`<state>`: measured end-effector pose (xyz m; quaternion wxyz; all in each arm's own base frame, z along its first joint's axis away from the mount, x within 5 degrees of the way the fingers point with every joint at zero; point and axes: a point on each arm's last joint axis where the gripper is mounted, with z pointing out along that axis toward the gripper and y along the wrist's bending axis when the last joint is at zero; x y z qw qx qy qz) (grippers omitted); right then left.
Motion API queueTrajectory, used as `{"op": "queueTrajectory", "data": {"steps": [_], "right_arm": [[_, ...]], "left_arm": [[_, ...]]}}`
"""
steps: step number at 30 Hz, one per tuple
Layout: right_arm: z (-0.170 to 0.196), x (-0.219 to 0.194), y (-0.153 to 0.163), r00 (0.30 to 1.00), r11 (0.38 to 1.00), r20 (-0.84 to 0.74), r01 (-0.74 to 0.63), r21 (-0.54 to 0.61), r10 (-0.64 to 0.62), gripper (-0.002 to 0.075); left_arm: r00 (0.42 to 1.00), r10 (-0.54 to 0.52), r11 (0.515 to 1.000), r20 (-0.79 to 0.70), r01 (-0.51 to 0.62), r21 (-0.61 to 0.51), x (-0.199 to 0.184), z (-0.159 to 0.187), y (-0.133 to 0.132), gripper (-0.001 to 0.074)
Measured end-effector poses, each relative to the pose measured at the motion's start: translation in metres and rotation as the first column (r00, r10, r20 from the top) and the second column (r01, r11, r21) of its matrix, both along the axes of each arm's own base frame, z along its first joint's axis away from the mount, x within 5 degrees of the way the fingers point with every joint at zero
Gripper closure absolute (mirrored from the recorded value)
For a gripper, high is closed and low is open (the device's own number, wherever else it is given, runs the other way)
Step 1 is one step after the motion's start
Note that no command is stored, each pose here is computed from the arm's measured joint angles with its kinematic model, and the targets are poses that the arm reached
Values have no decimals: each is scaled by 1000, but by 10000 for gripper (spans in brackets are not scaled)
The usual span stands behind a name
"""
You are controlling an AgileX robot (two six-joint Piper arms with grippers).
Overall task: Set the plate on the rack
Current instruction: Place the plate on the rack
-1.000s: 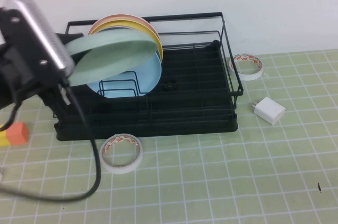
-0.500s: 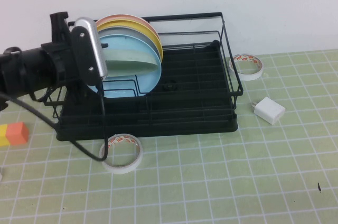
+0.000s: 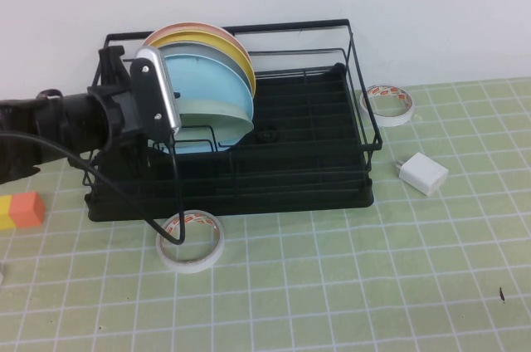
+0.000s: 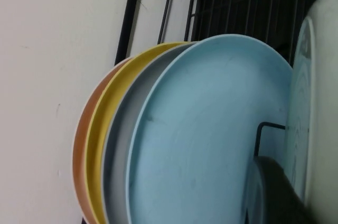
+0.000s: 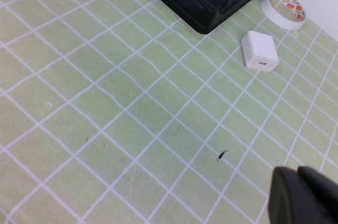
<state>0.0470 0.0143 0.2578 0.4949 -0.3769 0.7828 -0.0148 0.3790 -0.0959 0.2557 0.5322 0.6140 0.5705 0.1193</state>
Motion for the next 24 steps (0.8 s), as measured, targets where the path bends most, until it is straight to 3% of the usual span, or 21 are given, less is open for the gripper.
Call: {"op": "queueTrajectory", "data": {"steps": [8,11,19,24], "right_arm": [[-2,2,1,1000,1000,18,0,3,-1,721],[-6,3,0,1000,1000,19,4,-17,-4,721],[-8,3,0,1000,1000,18,7,-27,-7,721],[-8,3,0,1000,1000,18,8,-28,-7,721]], "left_arm": [[998,-50,996,-25,48,-76,0,0,-6,421],[998,-57,994,-12,56,-89,1,5,-8,392],[999,-27,996,41,30,-86,2,25,-5,407],[996,-5,990,93,18,-143,-13,59,-3,521]]}}
